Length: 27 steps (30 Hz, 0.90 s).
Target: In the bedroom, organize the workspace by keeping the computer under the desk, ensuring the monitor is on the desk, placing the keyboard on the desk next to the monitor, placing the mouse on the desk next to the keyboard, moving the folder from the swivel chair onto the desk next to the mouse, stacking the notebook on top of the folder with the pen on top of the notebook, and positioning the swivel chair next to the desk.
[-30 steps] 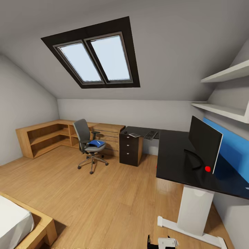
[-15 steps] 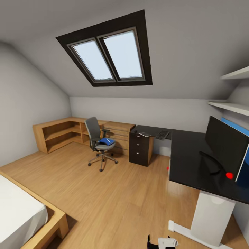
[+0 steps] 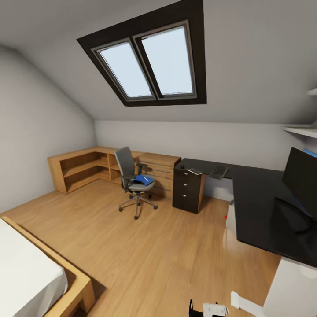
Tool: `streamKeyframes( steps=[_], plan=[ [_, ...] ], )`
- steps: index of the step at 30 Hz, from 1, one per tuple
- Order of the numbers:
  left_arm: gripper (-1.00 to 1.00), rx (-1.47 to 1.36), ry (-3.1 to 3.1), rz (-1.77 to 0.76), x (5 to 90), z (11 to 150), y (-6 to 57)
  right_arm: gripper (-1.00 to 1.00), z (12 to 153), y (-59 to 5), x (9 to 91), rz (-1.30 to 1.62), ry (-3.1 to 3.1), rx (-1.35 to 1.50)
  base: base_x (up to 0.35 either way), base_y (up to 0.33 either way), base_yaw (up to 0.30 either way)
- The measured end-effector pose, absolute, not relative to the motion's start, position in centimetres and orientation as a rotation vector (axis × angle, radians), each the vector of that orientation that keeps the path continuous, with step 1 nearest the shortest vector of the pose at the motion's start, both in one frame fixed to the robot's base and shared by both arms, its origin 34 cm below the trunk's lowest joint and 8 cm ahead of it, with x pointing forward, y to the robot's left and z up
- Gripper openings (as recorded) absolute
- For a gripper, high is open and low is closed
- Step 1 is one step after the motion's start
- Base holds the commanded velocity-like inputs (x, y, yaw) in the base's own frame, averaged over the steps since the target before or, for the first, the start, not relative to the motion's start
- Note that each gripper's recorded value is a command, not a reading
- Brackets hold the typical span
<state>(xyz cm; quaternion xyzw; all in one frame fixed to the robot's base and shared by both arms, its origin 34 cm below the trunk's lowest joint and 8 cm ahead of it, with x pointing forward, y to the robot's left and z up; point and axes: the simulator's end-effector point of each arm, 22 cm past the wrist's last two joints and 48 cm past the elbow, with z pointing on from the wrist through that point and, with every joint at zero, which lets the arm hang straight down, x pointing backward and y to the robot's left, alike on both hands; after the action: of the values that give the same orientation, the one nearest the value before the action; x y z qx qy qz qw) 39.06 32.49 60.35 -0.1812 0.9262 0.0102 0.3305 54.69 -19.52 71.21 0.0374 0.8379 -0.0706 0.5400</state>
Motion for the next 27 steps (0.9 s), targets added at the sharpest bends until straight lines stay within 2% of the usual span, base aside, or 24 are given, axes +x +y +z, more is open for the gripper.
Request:
streamKeyframes(
  steps=[16,27],
  plan=[
    [1.0,-0.469,2.428,0.058,37.6,59.6,33.0,1.0,70.9,-19.5,54.6,-0.167,1.997,0.087,0.316,0.091,-0.002],
    [1.0,-0.47,2.424,0.057,37.8,59.7,33.0,1.0,71.1,-18.5,54.8,-0.114,1.992,0.058,0.323,0.05,-0.232]
  ],
)
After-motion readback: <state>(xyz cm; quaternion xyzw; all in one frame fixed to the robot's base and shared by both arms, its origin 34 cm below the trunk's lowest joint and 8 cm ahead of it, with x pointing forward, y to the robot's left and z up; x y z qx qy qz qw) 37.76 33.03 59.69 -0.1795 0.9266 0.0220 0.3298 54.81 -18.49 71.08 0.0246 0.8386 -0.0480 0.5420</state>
